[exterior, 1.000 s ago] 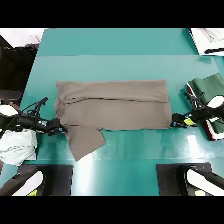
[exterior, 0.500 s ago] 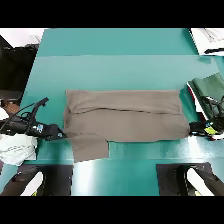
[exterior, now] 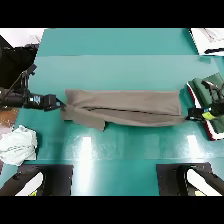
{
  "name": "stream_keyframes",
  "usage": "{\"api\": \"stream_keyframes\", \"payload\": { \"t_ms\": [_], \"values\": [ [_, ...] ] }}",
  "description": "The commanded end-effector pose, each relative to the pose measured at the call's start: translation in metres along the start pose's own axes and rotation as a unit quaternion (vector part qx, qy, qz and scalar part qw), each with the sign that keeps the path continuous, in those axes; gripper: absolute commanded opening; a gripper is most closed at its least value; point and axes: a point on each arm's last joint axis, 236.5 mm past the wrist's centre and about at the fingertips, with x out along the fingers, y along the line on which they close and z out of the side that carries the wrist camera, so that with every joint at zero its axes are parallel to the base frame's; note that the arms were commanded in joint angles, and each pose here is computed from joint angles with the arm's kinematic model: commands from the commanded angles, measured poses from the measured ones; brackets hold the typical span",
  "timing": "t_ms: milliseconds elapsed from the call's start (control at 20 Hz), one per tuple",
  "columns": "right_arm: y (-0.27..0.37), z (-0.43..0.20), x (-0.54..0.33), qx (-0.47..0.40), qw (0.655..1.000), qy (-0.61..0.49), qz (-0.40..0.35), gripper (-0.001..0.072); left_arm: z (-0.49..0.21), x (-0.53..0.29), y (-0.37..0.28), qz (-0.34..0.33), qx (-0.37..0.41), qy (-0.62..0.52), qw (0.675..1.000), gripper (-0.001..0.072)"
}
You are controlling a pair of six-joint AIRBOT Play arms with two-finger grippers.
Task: Fold the shirts.
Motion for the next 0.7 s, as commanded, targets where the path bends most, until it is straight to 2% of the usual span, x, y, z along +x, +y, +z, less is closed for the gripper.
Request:
{"api": "stream_keyframes", "payload": {
  "t_ms": [0, 300, 450, 500, 550, 600, 650],
  "values": [
    [0.007, 0.041, 0.006, -0.007, 1.0, -0.006, 0.0, 0.0012, 0.046, 0.016, 0.019, 0.019, -0.004, -0.043, 0.999, 0.0026],
    [0.013, 0.09, 0.025, -0.011, 1.0, -0.004, 0.001, 0.0013, 0.107, 0.027, 0.044, 0.043, -0.015, -0.122, 0.991, 0.0027],
    [0.011, 0.116, 0.031, 0.032, 0.999, -0.027, 0.002, 0.0015, 0.129, 0.031, 0.057, 0.056, -0.022, -0.156, 0.986, 0.0028],
    [0.015, 0.126, 0.033, 0.04, 0.998, -0.038, 0.014, 0.0021, 0.137, 0.033, 0.063, 0.062, -0.026, -0.171, 0.983, 0.0055],
    [0.021, 0.139, 0.034, 0.052, 0.996, -0.056, 0.036, 0.0182, 0.146, 0.033, 0.067, 0.063, -0.033, -0.188, 0.98, 0.0358],
    [0.025, 0.153, 0.033, 0.065, 0.993, -0.076, 0.058, 0.0508, 0.154, 0.034, 0.069, 0.06, -0.044, -0.204, 0.976, 0.0593],
    [0.026, 0.166, 0.031, 0.077, 0.99, -0.092, 0.072, 0.0597, 0.158, 0.034, 0.069, 0.057, -0.047, -0.209, 0.975, 0.0613]
  ]
}}
